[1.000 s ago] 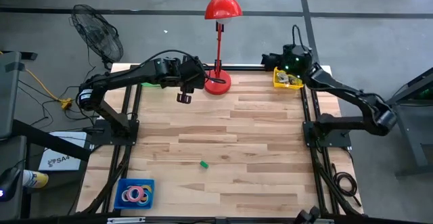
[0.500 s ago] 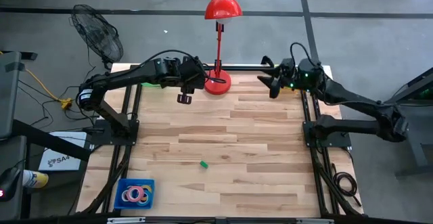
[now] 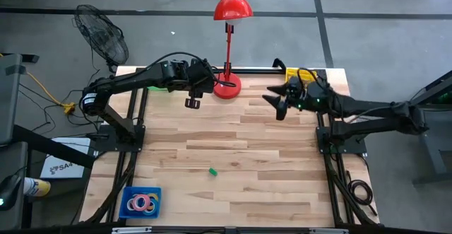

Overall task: Pick and place Stapler, Stapler remover, tape
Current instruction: Put the green stapler into the green basket

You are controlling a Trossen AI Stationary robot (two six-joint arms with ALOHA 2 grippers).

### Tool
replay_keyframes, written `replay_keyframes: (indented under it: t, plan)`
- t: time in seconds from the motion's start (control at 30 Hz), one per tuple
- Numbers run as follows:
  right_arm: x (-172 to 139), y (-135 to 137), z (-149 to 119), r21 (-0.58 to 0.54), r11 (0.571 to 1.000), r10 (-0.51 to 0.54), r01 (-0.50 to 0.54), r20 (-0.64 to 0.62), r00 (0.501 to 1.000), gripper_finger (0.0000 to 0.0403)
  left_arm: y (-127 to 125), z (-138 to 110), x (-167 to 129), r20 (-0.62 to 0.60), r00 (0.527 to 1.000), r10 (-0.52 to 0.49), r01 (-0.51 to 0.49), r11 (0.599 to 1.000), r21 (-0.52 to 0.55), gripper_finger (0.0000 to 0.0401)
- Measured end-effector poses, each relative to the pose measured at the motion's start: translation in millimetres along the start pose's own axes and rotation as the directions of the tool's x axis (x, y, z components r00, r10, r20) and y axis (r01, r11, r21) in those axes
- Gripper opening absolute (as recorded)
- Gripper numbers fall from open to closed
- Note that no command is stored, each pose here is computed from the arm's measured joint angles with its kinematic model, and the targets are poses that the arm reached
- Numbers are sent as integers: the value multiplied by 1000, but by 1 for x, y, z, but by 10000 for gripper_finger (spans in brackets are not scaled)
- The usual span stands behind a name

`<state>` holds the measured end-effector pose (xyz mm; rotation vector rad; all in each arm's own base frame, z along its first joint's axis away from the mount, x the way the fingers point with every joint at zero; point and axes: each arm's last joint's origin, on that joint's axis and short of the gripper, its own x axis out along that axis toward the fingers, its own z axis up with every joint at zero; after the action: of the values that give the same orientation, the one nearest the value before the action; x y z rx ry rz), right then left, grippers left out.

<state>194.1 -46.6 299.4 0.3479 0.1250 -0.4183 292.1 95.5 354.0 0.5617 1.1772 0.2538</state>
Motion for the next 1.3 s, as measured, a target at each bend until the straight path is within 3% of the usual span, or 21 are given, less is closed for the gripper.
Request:
replay_keyframes:
  t: [0.17,0.43,0.73,1.3]
  plan:
    - [-5,-7,-44,84,983,148,-161,144,978,222,0,0,0,0,1000,1,-1,1000,0,147]
    - [-31,-32,-86,157,968,143,-197,301,943,222,0,0,0,2,1000,-4,4,1000,3,147]
    - [-55,-50,-109,183,961,123,-209,394,911,222,-1,-1,0,-6,1000,-10,10,1000,4,147]
    - [-81,-58,-117,182,965,109,-188,374,921,223,-2,-2,0,-19,1000,-21,20,999,-44,147]
